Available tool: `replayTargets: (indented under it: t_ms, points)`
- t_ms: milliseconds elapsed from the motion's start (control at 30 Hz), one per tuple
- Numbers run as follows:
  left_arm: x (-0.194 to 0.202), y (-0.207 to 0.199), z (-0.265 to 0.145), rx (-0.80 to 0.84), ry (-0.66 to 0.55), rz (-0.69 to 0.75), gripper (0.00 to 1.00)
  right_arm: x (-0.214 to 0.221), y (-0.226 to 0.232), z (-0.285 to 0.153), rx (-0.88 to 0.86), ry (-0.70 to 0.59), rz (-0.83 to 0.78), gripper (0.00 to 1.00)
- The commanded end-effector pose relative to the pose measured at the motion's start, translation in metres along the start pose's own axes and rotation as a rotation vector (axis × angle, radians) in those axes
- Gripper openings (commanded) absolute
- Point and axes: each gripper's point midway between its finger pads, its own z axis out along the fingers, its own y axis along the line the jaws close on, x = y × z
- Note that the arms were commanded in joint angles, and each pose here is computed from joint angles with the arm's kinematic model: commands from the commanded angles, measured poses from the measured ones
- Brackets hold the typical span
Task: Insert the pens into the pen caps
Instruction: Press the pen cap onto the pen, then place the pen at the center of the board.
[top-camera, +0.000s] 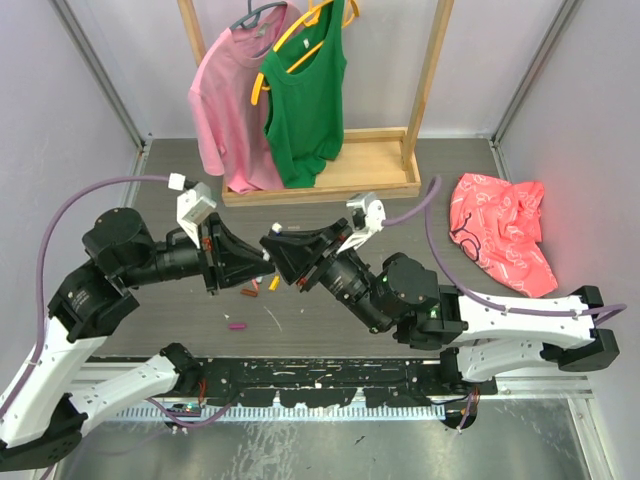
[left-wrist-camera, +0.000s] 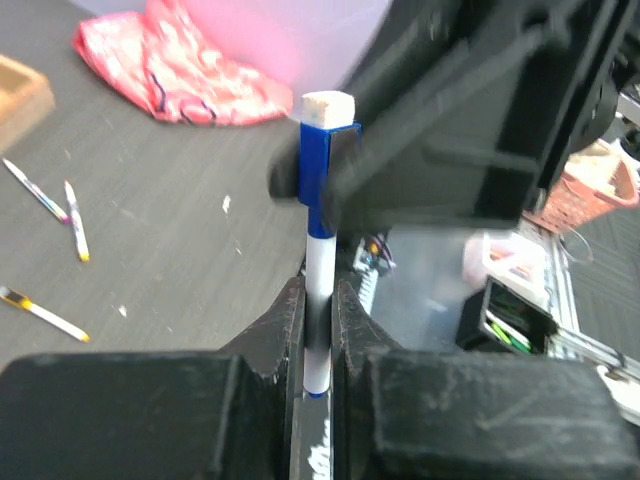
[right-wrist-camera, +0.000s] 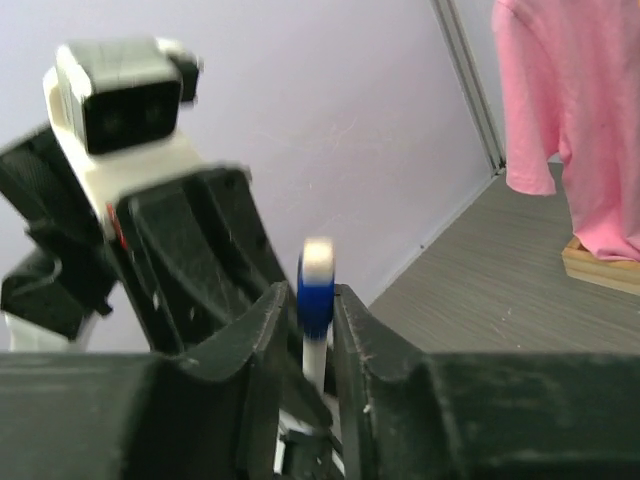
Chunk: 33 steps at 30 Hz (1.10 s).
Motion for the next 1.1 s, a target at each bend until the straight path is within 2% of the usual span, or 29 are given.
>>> replayTargets:
  t_ms: [0, 67, 200, 367, 633, 833, 1067]
  points:
    - [-0.080, 0.004, 0.001, -0.051, -0.291, 0.195, 0.00, 0.054, 0.021, -0.022, -0.168, 0.239, -0.192, 0.35]
    - [-0.069, 0.008, 0.003, -0.053, -0.257, 0.196, 0.00, 0.035, 0.022, -0.024, -0.168, 0.199, -0.200, 0.40]
    - [-0.048, 0.018, 0.002, -0.080, -0.209, 0.196, 0.00, 0.000, 0.014, -0.036, -0.163, 0.120, -0.200, 0.44]
    - [-0.031, 0.008, -0.005, -0.026, -0.204, 0.219, 0.00, -0.013, -0.015, -0.055, -0.104, 0.075, -0.198, 0.46]
    - [-0.011, -0.022, -0.015, 0.144, -0.190, 0.245, 0.00, 0.029, -0.079, -0.082, 0.066, 0.157, -0.224, 0.53]
    - [0.005, -0.009, -0.013, 0.091, -0.168, 0.198, 0.00, 0.061, -0.125, -0.099, 0.235, 0.221, -0.235, 0.66]
    - [0.021, 0.011, -0.012, 0.009, -0.161, 0.130, 0.00, 0.090, -0.152, -0.108, 0.329, 0.298, -0.282, 0.77]
